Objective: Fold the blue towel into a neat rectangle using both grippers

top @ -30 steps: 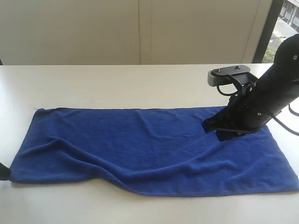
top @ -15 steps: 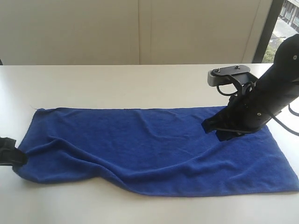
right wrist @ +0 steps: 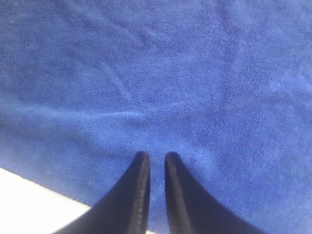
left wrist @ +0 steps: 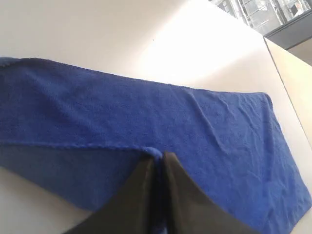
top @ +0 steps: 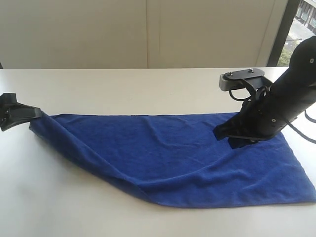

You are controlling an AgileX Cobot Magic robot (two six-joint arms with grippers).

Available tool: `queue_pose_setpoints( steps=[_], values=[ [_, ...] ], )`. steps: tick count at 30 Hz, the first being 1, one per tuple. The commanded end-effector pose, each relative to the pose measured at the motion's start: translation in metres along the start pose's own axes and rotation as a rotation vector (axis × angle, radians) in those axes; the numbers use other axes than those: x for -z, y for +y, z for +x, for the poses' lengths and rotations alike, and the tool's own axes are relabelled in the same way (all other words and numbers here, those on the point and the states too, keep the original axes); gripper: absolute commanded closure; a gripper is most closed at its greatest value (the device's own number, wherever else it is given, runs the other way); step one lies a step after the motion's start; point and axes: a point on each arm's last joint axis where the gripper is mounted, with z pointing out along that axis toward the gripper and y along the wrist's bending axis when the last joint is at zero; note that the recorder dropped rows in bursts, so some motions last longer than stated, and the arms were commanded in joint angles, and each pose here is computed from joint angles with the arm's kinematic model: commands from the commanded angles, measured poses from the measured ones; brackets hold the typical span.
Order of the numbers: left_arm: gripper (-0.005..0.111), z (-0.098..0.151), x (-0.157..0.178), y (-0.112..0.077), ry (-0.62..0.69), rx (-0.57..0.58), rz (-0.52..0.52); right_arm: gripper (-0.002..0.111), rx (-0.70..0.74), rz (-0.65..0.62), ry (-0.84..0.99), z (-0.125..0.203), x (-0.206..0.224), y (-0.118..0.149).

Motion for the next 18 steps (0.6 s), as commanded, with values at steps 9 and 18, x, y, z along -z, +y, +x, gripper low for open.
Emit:
queue_pose_setpoints(
  steps=[9,18],
  values=[
    [0.052,0.006,-0.012,0.006,0.024,0.009,0.012,0.096,0.013,0.006,-0.023,-0.001,0.003,-0.001],
    [0.052,0.028,-0.007,0.017,0.283,-0.073,-0.12,0.096,0.013,0.006,-0.023,-0.001,0.003,-0.001]
  ],
)
